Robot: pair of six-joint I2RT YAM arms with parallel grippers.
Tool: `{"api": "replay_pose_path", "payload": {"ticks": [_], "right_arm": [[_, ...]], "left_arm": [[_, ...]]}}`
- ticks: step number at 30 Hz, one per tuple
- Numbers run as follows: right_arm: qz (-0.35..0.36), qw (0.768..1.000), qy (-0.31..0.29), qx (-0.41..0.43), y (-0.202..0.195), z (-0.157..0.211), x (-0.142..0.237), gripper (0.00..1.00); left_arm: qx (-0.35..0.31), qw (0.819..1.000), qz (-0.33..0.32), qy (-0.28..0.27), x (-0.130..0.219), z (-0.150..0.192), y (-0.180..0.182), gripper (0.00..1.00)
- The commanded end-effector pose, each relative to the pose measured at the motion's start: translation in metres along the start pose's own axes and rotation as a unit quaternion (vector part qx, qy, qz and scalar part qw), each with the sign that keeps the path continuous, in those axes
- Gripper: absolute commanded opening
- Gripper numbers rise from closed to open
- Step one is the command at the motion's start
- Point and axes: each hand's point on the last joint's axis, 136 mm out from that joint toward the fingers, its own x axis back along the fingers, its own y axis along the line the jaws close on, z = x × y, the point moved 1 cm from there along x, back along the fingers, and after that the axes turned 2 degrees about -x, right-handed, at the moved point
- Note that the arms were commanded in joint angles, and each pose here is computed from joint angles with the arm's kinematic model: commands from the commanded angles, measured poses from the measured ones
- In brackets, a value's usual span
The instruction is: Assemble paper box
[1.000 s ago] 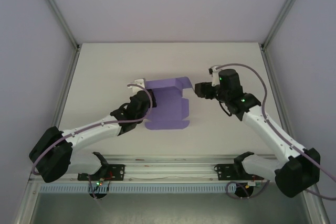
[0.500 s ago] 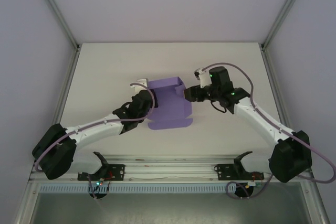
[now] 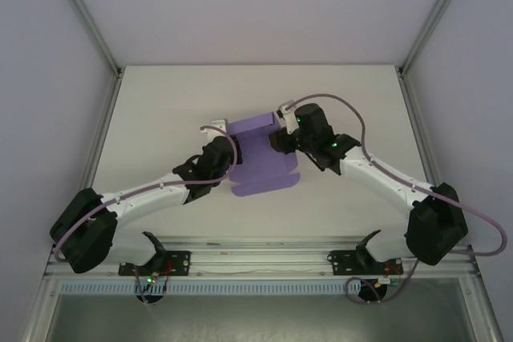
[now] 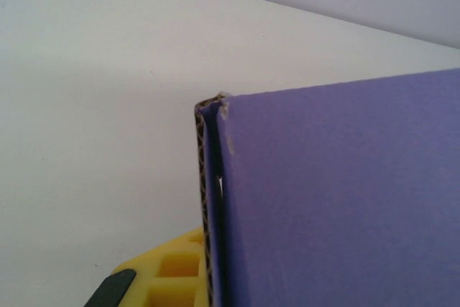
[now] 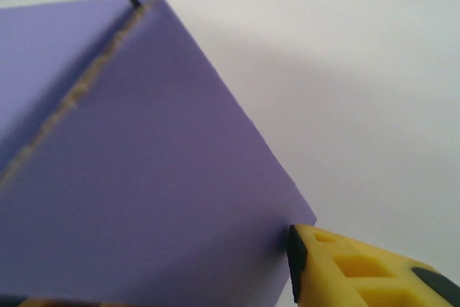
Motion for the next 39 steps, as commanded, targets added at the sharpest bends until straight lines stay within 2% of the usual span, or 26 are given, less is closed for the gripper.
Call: {"api": "replay_pose_path", "payload": {"ticks": [1,3,4,6,8,11,14,18,20,23,25,28,30,32,35,38,39], "right_arm": [[0.105,0.99,-0.092,0.001,-0.022,-0.037,0.001,0.45],[0.139,0.984,-0.111,-0.013,-0.026,-0.041,-0.001,0.45],[0.159,0.979,-0.124,-0.02,-0.028,-0.044,-0.001,0.42],[0.183,0.972,-0.144,-0.019,-0.027,-0.047,-0.003,0.31],[0.214,0.964,-0.159,-0.021,-0.028,-0.05,-0.004,0.15],[0.272,0.949,-0.16,-0.02,-0.037,-0.051,-0.007,0.0],[0.332,0.927,-0.169,-0.035,-0.049,-0.049,-0.007,0.0],[0.453,0.876,-0.161,-0.045,-0.072,-0.038,0.001,0.0],[0.486,0.857,-0.163,-0.05,-0.077,-0.031,0.004,0.0],[0.497,0.851,-0.164,-0.043,-0.079,-0.028,0.001,0.0],[0.49,0.857,-0.155,-0.035,-0.077,-0.031,-0.002,0.0],[0.404,0.901,-0.15,-0.051,-0.062,-0.032,-0.014,0.01],[0.337,0.928,-0.145,-0.055,-0.047,-0.033,-0.02,0.19],[0.287,0.946,-0.138,-0.057,-0.034,-0.032,-0.021,0.36],[0.232,0.963,-0.125,-0.053,-0.02,-0.033,-0.018,0.64],[0.177,0.976,-0.119,-0.046,-0.005,-0.031,-0.011,0.79],[0.146,0.982,-0.116,-0.038,0.004,-0.031,-0.008,0.94]], "left_arm": [[-0.01,1.0,0.017,0.013,-0.001,-0.002,-0.013,0.0],[-0.007,1.0,0.017,0.014,-0.001,-0.001,-0.014,0.0],[-0.005,1.0,0.018,0.013,-0.001,-0.001,-0.014,0.0],[-0.005,1.0,0.016,0.014,-0.002,-0.001,-0.014,0.0],[-0.009,1.0,0.012,0.018,-0.003,-0.001,-0.015,0.0],[0.007,1.0,0.009,0.022,-0.004,-0.001,-0.016,0.0],[0.027,0.999,0.005,0.018,-0.004,-0.003,-0.015,0.0],[0.067,0.996,-0.051,0.006,-0.002,-0.013,-0.001,0.0],[0.075,0.995,-0.074,0.002,0.0,-0.017,0.005,0.0],[0.081,0.993,-0.082,0.003,0.002,-0.018,0.007,0.0],[0.078,0.993,-0.084,0.006,0.001,-0.017,0.007,0.0],[0.075,0.995,-0.07,0.004,0.0,-0.017,0.003,0.0],[0.072,0.995,-0.063,0.002,-0.001,-0.017,0.002,0.0],[0.069,0.995,-0.065,0.004,-0.001,-0.018,0.003,0.0],[0.06,0.996,-0.063,0.013,-0.002,-0.016,0.002,0.0],[0.048,0.997,-0.054,0.019,-0.003,-0.015,0.0,0.0],[0.043,0.997,-0.053,0.022,-0.003,-0.013,0.0,0.0]]}}
